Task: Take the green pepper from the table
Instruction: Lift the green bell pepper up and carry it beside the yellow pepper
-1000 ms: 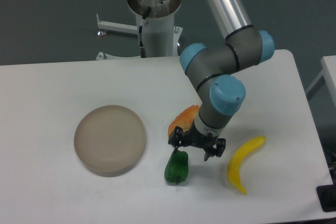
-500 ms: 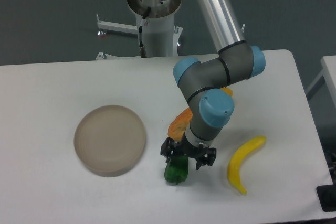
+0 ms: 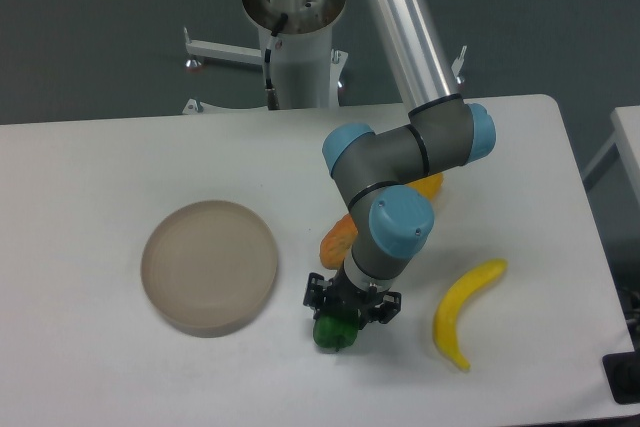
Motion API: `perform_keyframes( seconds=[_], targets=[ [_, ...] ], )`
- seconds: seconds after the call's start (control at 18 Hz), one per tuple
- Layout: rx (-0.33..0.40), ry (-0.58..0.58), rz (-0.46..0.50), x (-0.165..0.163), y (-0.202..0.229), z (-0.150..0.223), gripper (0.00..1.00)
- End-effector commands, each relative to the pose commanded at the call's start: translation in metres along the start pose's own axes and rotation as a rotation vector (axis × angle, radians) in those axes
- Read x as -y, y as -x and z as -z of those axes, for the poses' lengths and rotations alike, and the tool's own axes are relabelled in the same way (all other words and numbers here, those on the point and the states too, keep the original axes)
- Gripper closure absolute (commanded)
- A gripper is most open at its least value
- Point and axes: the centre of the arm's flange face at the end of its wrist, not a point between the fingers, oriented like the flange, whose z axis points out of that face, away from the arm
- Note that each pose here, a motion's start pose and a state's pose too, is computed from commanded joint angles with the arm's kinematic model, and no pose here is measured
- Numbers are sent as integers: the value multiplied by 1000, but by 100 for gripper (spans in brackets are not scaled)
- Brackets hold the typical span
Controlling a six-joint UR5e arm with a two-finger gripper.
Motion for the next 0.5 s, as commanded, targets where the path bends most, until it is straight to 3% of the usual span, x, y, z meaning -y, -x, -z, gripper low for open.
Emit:
perform_keyframes(
  seconds=[0.28,0.5],
  targets=[
    [53,-76,30,-14,25,72,85],
    [93,-107,-45,-41,42,121,85]
  ],
)
